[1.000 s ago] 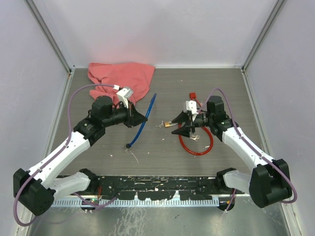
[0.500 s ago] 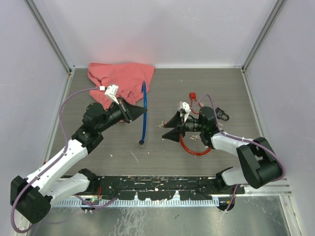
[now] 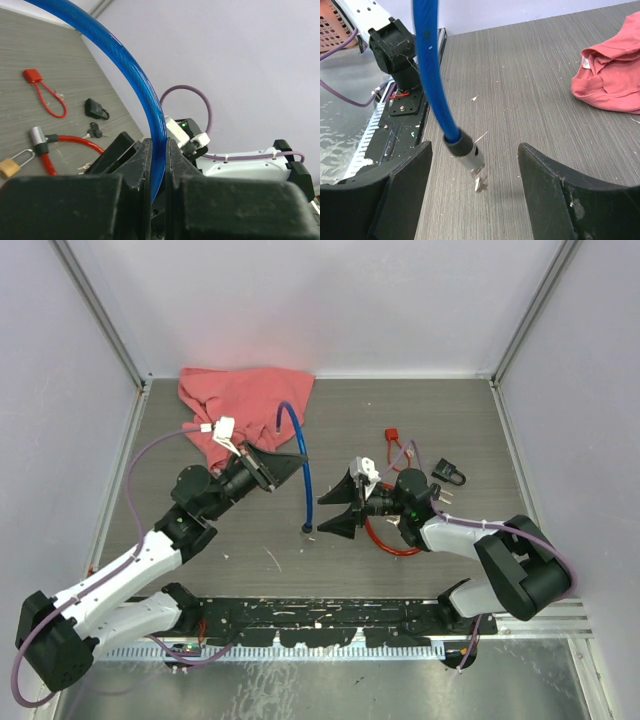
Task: Lock with the key
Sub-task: Pick up the lock from the center of the board.
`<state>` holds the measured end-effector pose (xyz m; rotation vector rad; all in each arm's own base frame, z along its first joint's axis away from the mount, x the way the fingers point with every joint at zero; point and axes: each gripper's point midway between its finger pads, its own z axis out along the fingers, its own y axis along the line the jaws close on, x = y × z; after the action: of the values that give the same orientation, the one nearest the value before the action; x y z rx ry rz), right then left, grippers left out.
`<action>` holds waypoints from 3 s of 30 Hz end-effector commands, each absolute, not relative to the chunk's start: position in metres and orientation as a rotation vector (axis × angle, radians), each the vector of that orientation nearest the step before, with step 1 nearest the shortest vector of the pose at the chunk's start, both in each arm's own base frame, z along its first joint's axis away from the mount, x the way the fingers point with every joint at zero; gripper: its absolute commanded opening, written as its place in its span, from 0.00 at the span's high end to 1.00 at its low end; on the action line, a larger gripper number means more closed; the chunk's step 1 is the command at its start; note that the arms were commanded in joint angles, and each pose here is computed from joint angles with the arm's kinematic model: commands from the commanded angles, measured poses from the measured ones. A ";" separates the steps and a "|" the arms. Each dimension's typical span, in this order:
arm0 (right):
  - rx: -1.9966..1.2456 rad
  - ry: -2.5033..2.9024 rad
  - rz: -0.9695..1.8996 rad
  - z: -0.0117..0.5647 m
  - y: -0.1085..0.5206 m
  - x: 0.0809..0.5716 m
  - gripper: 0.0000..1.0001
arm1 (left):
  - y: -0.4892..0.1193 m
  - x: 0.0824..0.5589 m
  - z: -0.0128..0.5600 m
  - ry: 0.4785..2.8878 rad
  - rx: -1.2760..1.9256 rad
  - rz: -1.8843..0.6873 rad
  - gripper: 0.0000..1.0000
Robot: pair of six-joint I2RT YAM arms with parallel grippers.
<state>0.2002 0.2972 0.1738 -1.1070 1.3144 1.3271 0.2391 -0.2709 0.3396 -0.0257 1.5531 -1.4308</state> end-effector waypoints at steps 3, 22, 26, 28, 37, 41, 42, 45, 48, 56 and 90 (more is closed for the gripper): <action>-1.136 1.202 1.326 0.191 0.302 0.193 0.26 | -0.279 0.235 0.390 1.324 -0.049 -1.497 1.00; -1.224 1.227 1.448 0.197 0.313 0.177 0.72 | -0.283 0.243 0.379 1.329 -0.079 -1.469 1.00; -1.242 1.204 1.449 0.203 0.312 0.175 0.91 | -0.281 0.243 0.375 1.336 -0.088 -1.455 1.00; -1.250 1.220 1.447 0.203 0.312 0.175 0.97 | -0.278 0.244 0.372 1.344 -0.095 -1.438 0.97; -1.366 1.302 1.450 0.219 0.308 0.174 0.99 | -0.250 0.237 0.355 1.404 -0.102 -1.283 0.61; -1.391 1.348 1.485 0.227 0.303 0.173 0.99 | -0.236 0.231 0.338 1.464 -0.055 -1.172 0.53; -1.393 1.364 1.497 0.228 0.303 0.173 0.99 | -0.232 0.229 0.336 1.472 -0.036 -1.143 0.51; -1.401 1.420 1.532 0.228 0.299 0.172 0.99 | -0.218 0.222 0.329 1.495 0.069 -1.012 0.39; -1.407 1.443 1.536 0.231 0.297 0.174 0.99 | -0.201 0.213 0.333 1.458 0.187 -0.881 0.29; -1.459 1.393 1.466 0.254 0.283 0.170 0.99 | -0.217 0.174 0.361 1.226 0.681 -0.790 0.14; -1.461 1.306 1.553 0.274 0.269 0.145 0.99 | -0.312 0.185 0.353 0.777 1.727 -0.258 0.06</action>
<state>0.1471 0.2665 0.2572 -1.4335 1.4156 1.5324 0.1692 -0.3057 0.3529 1.6456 0.8473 -0.5115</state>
